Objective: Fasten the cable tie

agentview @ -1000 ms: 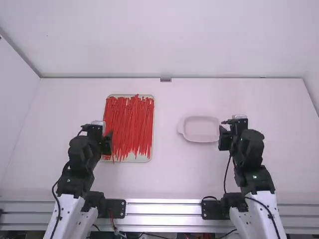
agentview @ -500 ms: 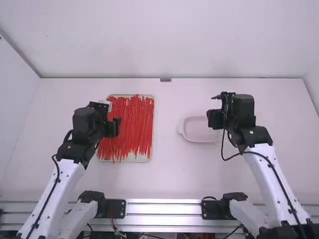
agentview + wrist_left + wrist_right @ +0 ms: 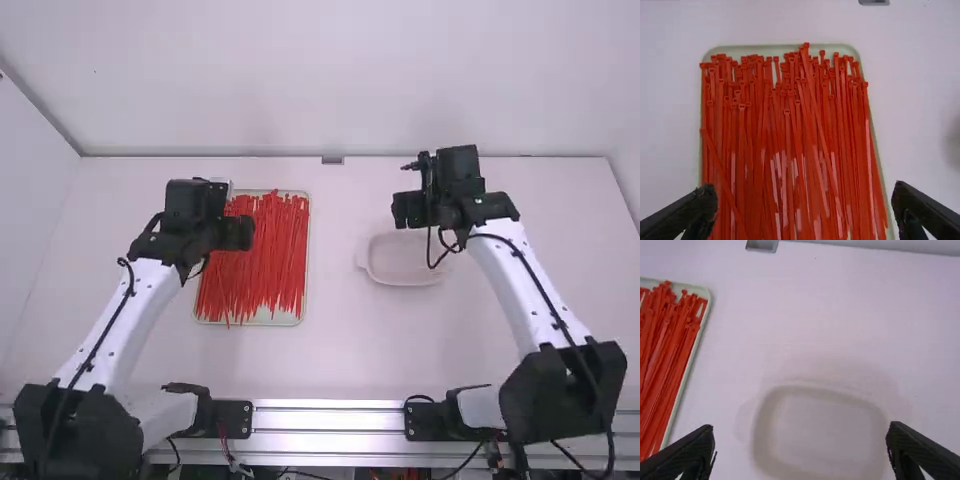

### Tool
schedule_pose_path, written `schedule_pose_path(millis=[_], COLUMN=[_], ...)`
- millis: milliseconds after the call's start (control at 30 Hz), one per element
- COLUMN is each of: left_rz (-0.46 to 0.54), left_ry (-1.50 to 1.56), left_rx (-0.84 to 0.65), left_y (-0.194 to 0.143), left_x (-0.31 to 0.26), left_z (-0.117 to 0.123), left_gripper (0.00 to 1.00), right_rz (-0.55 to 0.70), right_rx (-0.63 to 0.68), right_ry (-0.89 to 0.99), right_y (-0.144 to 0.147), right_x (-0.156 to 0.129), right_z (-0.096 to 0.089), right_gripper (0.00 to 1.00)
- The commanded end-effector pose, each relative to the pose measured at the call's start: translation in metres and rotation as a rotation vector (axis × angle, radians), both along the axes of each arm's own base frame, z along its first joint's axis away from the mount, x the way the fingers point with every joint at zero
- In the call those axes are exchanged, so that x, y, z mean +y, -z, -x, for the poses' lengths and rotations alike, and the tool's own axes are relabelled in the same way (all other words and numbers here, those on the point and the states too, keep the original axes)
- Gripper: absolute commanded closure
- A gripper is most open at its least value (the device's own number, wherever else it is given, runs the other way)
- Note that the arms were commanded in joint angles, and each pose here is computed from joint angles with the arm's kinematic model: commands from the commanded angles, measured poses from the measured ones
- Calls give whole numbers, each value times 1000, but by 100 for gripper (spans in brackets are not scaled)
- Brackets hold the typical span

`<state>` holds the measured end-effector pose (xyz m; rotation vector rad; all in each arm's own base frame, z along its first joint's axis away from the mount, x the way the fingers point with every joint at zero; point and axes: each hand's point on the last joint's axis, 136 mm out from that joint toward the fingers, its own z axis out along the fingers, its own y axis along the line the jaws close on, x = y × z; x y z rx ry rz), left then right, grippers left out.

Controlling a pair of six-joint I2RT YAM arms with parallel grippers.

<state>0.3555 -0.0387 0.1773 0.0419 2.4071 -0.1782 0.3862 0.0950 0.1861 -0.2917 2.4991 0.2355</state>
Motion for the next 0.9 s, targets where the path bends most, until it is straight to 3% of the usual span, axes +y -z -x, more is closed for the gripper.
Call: schedule_pose_path(millis=[0,233,433,633,867], left_rz=[2,-38,-16,0,-3], left_ry=[1,-44,-126,-209,-200], left_rx=[5,57,51,51,-2], left_y=[-6,3,1,1,-8], left_x=[-4,4,27,51,51], left_z=[-7,-13,-19,-19,-29], left_gripper=[6,2,1,1,1], right_rz=[-18,-9,65,62,73], right_rx=[13,97,57,40,72], right_ry=[-19,0,25,-15,49], right_y=[-5,6,-10,-26,-26], right_x=[9,18,24,34,25], right_z=[-7,-2,9,28,38], right_gripper=[6,2,2,2,2])
